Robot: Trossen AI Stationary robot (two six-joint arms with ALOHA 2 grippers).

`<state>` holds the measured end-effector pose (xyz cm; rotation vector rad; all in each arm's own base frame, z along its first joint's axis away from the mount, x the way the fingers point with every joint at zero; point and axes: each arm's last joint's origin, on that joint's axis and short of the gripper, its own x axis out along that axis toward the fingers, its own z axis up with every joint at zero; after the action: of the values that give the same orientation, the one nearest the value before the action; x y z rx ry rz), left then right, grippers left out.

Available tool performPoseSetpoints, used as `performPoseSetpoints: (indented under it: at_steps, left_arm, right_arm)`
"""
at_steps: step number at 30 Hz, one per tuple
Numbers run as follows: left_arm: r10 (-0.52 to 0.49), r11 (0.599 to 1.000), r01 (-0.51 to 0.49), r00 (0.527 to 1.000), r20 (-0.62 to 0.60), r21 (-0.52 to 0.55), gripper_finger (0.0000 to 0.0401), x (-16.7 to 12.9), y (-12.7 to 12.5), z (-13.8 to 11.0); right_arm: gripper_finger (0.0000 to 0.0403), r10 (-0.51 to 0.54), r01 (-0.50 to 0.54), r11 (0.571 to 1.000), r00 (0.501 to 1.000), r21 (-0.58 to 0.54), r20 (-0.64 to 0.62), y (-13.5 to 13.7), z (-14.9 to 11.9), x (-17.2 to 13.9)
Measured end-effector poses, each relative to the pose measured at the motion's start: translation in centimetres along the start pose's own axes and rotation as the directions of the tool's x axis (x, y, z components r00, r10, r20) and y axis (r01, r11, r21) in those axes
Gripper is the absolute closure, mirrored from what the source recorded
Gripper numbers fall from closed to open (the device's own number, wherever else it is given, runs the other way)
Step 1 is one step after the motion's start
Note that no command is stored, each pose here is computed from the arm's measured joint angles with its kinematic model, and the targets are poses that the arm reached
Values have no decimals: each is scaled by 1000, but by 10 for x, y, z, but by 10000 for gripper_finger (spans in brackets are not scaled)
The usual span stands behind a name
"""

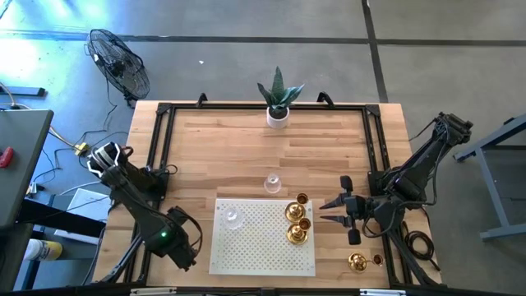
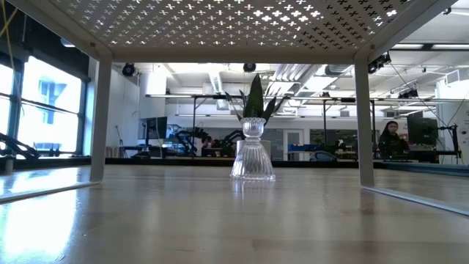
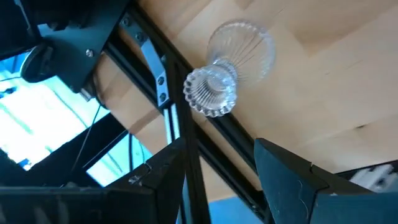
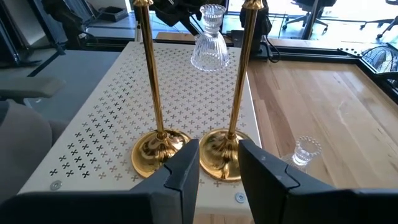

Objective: Pick & Place candle stick holders
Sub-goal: Put the bottom left glass candle holder on the shelf

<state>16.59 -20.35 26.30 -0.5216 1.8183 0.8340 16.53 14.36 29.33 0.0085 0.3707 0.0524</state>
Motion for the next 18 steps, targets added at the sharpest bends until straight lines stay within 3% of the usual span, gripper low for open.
performPoseSetpoints:
  at_steps: [8, 18]
  left_arm:
    - [-45, 994, 40, 998, 42, 97, 217, 6, -6, 2]
    - [-71, 993, 68, 997, 31, 92, 217, 13, -10, 6]
  right_arm:
    - [299, 0, 0, 1000, 1000, 1, 0, 0, 0, 0]
    - [299, 0, 0, 1000, 1000, 1, 0, 0, 0, 0]
